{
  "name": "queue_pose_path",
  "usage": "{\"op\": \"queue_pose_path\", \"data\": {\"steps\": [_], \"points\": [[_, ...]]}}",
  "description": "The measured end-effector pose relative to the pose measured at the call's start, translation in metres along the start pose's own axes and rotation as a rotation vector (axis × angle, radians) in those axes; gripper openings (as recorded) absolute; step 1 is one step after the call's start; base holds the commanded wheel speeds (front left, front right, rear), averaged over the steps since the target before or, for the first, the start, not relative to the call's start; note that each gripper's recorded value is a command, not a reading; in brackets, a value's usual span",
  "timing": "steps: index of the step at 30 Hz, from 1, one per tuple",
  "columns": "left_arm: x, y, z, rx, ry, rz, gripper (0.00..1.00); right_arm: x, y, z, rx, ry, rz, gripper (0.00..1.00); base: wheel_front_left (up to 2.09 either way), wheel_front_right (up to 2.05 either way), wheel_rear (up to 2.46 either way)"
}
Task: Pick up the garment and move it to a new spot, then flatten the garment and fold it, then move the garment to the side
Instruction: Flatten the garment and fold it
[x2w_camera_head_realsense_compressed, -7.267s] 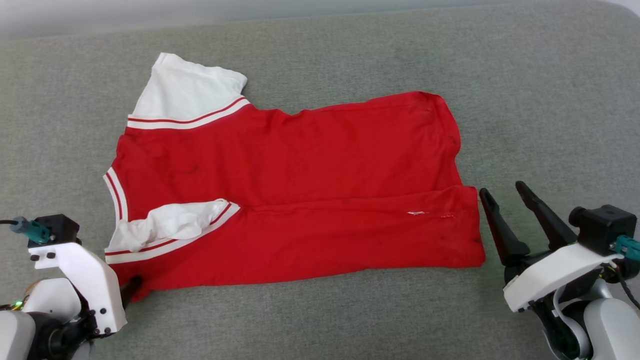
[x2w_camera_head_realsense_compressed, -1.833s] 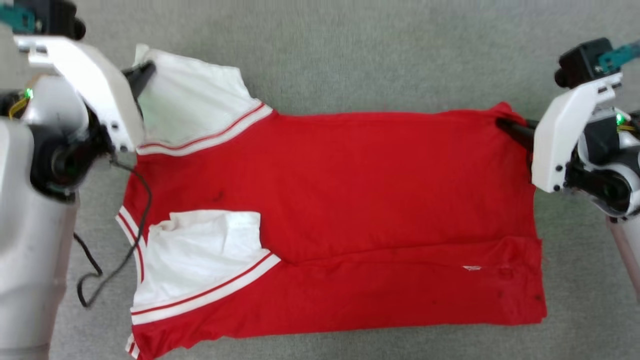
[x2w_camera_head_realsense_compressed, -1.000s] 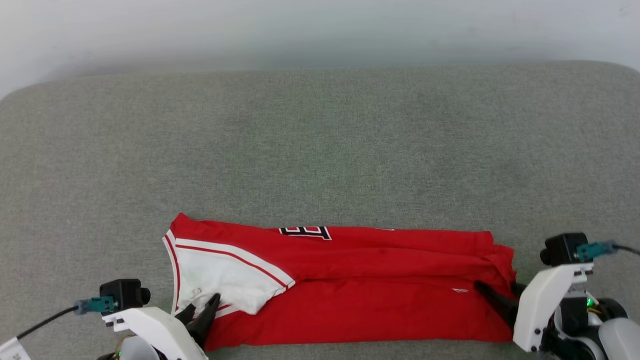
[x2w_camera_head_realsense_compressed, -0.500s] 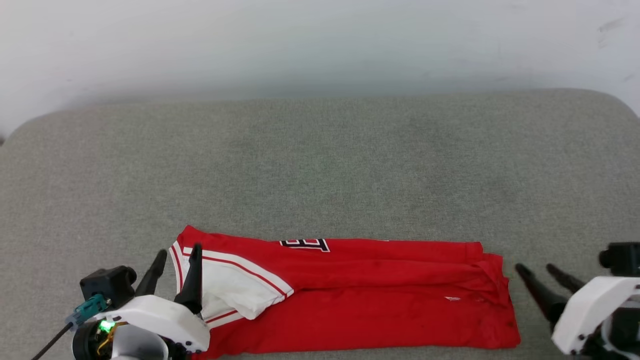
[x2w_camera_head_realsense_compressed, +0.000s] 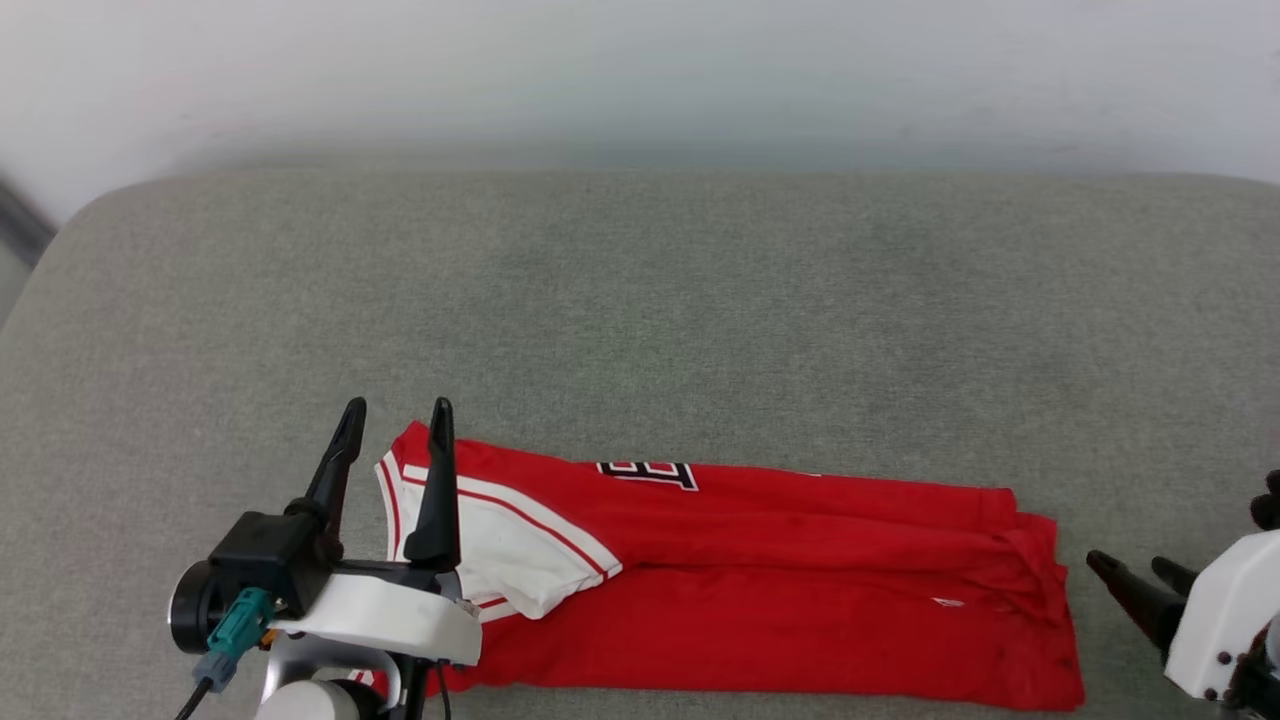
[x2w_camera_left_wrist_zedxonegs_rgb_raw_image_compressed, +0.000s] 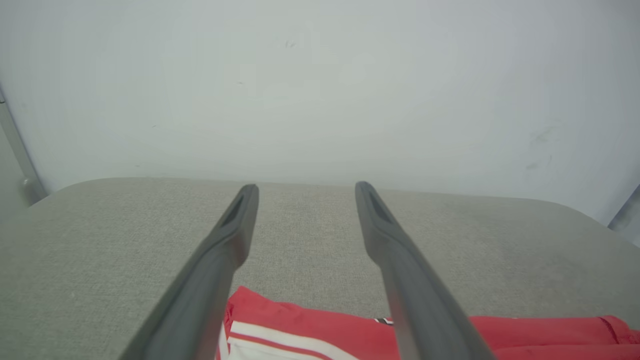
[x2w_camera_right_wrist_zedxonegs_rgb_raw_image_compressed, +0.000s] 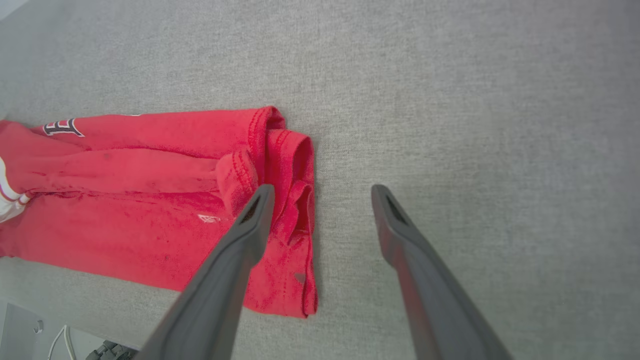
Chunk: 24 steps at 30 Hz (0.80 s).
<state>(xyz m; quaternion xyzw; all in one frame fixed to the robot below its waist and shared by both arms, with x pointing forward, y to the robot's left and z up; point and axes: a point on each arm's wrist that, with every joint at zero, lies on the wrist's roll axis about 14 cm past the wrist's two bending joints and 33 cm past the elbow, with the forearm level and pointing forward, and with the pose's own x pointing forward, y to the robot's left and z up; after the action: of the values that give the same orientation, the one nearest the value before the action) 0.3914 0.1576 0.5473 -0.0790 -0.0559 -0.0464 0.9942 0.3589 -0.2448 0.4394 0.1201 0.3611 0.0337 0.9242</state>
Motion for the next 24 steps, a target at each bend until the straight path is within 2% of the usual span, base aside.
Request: {"op": "queue_pose_path", "data": {"steps": [7, 13, 14, 16, 24], "points": [[0.002, 0.003, -0.002, 0.001, -0.020, 0.030, 1.00, 0.042, 0.038, -0.037, 0.035, 0.173, 0.099, 1.00, 0.00, 0.00, 0.00], [0.002, 0.012, -0.008, 0.014, -0.001, 0.058, 1.00, 0.064, 0.049, -0.060, 0.033, 0.281, 0.130, 1.00, 0.00, 0.00, 0.00], [0.002, 0.013, -0.009, 0.015, 0.003, 0.059, 1.00, 0.065, 0.050, -0.061, 0.035, 0.288, 0.137, 0.45, 0.00, 0.00, 0.00], [0.001, 0.012, -0.009, 0.016, 0.003, 0.059, 1.00, 0.066, 0.053, -0.060, 0.030, 0.289, 0.148, 0.00, 0.00, 0.00, 0.00], [-0.007, 0.011, -0.002, 0.033, -0.004, 0.052, 1.00, 0.055, 0.063, -0.037, -0.021, 0.200, 0.180, 0.00, 0.00, 0.00, 0.00]]}}
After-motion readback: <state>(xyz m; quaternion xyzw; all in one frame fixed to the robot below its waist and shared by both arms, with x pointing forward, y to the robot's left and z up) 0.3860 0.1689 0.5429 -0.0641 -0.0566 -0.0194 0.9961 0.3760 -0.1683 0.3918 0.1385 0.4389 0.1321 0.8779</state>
